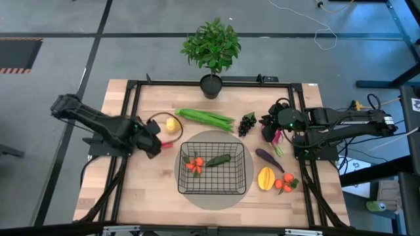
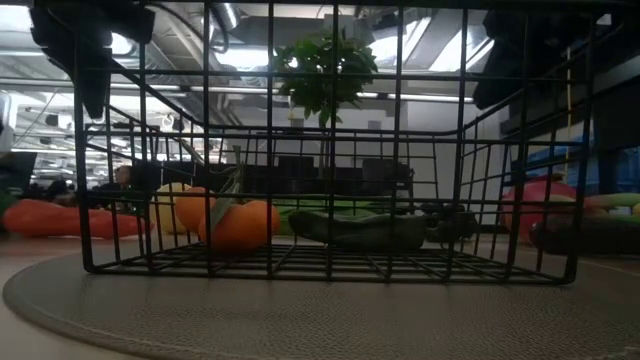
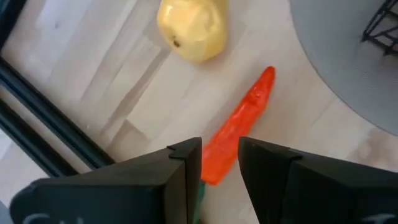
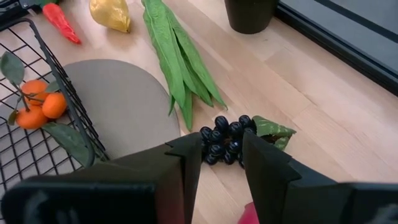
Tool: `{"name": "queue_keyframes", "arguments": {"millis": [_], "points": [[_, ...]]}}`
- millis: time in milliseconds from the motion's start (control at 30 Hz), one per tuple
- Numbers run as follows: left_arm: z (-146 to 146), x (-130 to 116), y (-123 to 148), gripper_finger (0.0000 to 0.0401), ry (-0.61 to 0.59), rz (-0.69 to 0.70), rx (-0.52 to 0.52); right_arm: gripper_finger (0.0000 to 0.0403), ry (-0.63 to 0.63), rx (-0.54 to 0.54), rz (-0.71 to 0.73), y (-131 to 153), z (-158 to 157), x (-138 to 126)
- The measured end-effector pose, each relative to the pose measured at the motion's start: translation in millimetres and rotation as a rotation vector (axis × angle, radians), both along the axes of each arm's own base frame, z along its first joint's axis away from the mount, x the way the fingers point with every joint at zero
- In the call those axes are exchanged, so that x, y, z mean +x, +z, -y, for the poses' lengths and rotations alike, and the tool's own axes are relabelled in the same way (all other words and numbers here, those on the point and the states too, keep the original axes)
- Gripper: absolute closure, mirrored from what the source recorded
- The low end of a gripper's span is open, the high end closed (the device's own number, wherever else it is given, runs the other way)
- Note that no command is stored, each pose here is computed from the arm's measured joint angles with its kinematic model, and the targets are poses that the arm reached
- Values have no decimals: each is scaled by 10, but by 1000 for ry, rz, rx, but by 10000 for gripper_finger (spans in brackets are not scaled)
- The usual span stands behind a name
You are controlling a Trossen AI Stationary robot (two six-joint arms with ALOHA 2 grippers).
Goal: Build produce basket
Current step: Put the carrot into the black wire basket
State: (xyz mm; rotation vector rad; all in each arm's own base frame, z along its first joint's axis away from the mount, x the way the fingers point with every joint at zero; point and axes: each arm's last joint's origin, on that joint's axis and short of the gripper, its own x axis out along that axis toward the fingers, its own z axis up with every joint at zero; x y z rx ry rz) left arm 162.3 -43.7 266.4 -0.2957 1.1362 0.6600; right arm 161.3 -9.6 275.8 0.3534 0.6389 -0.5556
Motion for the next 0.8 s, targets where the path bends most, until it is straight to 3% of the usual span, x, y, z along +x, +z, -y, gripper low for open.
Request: {"name": "queue_keyframes", "arguments": {"millis": [300,500,667,800], "points": [[-185,47,-81,307,-71,-4,-75,293,48,-53,28,40,0,37],[-156,191,-173,303,-194,-40,-31,293,48,-53,34,44,0,41],[-155,264,-267,281,-183,-102,19,293,47,-49,35,43,-1,40],[-142,297,-317,256,-186,-134,-2,293,33,-25,40,40,-2,36]]}}
